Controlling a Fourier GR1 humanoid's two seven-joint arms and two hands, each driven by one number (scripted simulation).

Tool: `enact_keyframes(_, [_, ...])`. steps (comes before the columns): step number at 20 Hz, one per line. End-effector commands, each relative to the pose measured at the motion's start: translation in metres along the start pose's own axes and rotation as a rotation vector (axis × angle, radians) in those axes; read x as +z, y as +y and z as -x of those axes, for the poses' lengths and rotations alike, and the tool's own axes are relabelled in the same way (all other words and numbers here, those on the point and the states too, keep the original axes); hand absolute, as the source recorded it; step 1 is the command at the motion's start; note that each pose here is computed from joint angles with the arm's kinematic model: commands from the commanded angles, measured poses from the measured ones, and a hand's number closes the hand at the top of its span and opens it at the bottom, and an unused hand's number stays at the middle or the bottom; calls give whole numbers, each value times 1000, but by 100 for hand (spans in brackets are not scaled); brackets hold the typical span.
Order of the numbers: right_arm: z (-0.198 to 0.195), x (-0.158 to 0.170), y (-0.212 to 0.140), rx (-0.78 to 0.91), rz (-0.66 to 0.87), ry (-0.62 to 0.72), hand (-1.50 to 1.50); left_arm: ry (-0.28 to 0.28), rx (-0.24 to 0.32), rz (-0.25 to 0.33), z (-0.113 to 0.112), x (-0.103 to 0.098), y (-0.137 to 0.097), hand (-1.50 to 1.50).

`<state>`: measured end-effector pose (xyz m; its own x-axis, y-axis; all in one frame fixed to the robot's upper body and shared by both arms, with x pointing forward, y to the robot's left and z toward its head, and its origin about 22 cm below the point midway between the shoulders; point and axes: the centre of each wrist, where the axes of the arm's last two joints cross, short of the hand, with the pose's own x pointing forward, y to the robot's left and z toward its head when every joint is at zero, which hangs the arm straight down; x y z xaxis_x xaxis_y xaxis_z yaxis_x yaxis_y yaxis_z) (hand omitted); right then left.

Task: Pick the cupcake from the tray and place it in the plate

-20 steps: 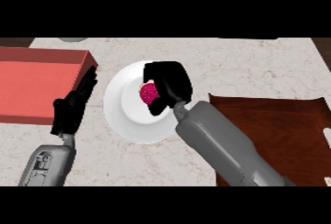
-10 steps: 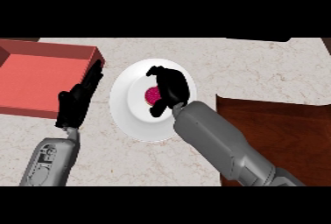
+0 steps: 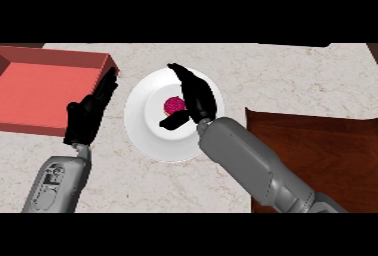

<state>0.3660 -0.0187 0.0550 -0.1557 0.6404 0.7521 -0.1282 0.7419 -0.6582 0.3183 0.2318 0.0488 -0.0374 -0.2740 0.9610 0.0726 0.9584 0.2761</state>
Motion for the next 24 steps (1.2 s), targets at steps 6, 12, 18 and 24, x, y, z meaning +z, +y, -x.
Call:
enact_keyframes(6, [20,-5,-31,-301,261,39,-150,35,-15,-53,6,14,9,0])
enact_keyframes(12, [66,4,-95,-348,315,32,-150,31,-9,-79,16,23,24,0])
enact_keyframes(18, [131,43,-123,-350,234,54,-150,42,7,-71,17,20,22,0])
enact_keyframes(24, [159,48,-175,-342,252,49,-150,38,-11,-77,13,28,33,0])
